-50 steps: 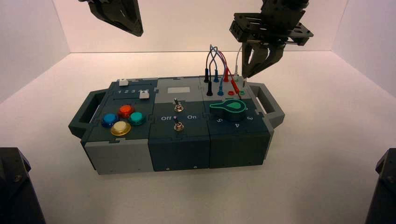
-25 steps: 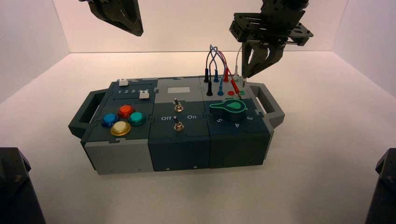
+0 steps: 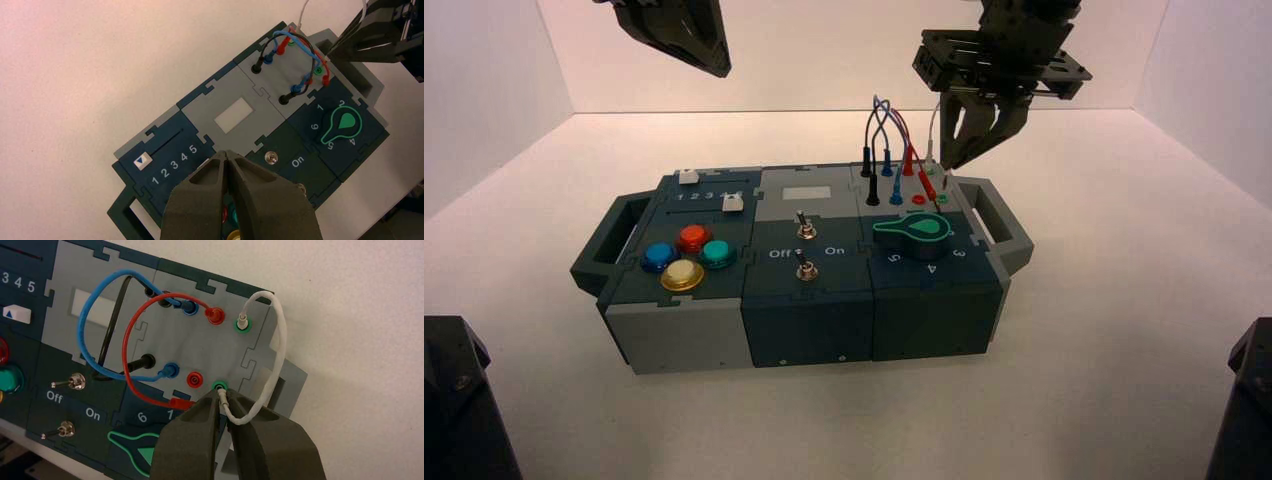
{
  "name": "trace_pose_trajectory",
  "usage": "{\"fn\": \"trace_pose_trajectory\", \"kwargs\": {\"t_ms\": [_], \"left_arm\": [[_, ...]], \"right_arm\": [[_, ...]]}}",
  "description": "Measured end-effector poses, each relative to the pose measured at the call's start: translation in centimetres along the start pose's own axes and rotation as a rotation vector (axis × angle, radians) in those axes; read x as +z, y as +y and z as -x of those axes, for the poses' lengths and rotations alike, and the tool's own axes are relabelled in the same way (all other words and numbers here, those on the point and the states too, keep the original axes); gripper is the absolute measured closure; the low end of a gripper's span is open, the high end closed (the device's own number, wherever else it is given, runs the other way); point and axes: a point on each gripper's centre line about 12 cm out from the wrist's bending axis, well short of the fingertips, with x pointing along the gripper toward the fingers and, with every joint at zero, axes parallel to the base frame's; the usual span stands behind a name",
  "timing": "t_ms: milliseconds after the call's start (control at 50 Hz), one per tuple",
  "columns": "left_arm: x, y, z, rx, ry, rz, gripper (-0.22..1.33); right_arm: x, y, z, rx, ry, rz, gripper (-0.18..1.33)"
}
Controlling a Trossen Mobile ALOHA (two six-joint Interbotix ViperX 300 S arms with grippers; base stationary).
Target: Insert the white wire.
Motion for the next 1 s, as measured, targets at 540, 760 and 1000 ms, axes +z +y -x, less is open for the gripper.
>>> {"fn": "trace_pose_trajectory", "kwargs": {"t_ms": [540,760,1000], "left_arm": [[0.1,0.0,0.0,0.000,0.000,0.000,1.27],[0.1,0.0,0.0,0.000,0.000,0.001,1.27],[0.1,0.0,0.0,0.000,0.000,0.000,1.27]], "right_arm": [[0.0,0.0,-0.8,-0.003,0.030,-0.005,1.17],[0.0,0.0,-0.9,-0.003,0.036,-0.005,1.17],[0.0,0.0,-1.2,-0.004,0.042,-0.006,1.17]]}}
